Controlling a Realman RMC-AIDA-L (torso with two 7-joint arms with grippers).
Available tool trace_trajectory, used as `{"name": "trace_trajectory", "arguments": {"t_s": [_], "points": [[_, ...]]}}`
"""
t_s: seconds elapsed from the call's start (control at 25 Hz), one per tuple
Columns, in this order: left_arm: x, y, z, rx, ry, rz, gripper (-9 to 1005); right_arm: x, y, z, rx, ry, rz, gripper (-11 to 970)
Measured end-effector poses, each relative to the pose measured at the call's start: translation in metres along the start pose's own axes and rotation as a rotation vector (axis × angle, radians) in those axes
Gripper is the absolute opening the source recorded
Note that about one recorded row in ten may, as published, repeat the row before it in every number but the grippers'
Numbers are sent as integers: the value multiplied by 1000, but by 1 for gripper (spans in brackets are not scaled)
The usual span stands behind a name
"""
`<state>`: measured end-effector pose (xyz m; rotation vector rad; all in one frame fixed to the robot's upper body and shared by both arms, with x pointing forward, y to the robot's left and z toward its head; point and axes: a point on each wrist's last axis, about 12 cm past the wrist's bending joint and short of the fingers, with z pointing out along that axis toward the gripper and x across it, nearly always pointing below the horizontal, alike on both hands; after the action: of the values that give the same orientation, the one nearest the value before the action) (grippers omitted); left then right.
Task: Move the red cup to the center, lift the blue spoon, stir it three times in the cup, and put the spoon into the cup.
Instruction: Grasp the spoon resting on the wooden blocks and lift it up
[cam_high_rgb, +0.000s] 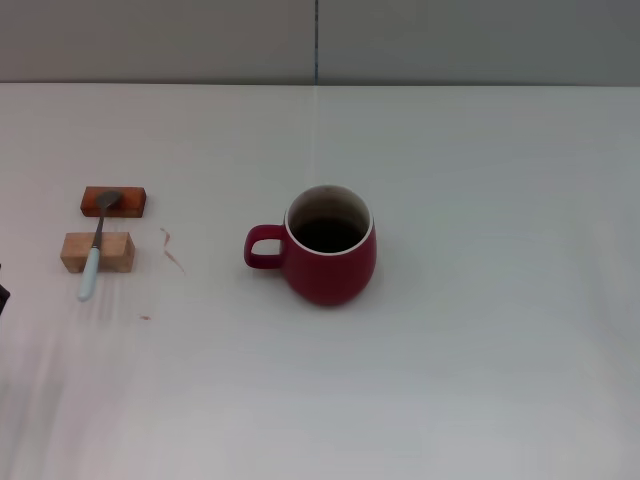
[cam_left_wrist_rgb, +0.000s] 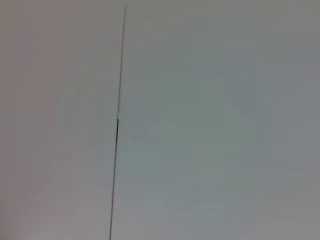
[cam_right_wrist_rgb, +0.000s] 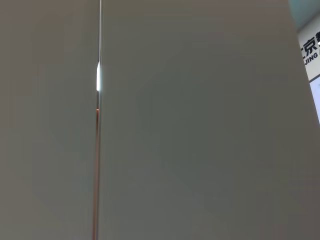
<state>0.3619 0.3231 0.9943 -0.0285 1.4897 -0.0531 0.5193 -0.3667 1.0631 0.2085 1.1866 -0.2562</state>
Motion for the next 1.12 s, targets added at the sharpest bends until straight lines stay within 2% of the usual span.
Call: {"name": "trace_trajectory", "arguments": {"t_s": [0.24,0.4,0.44,0.52,0.56,0.96,1.12], "points": [[3,-21,-24,-10,87,15,843,-1,2,6,-8,-3,-5,685],[2,-31,-29,-1,118,18,843,0,2,7,-8,9,-6,686],[1,-39,-30,10,140,28,843,1,3,8,-8,14,-6,686],[1,-43,-31,15,151,32,843,1,3,8,-10,19,-6,686],[0,-50,-30,23,169,37,843,2,3,9,-11,22,-6,686],[2,-68,-30,-22,217,116,843,4,3,7,-9,38,-6,686],[4,-71,-29,-34,240,116,843,4,3,6,-12,35,-7,686]]}}
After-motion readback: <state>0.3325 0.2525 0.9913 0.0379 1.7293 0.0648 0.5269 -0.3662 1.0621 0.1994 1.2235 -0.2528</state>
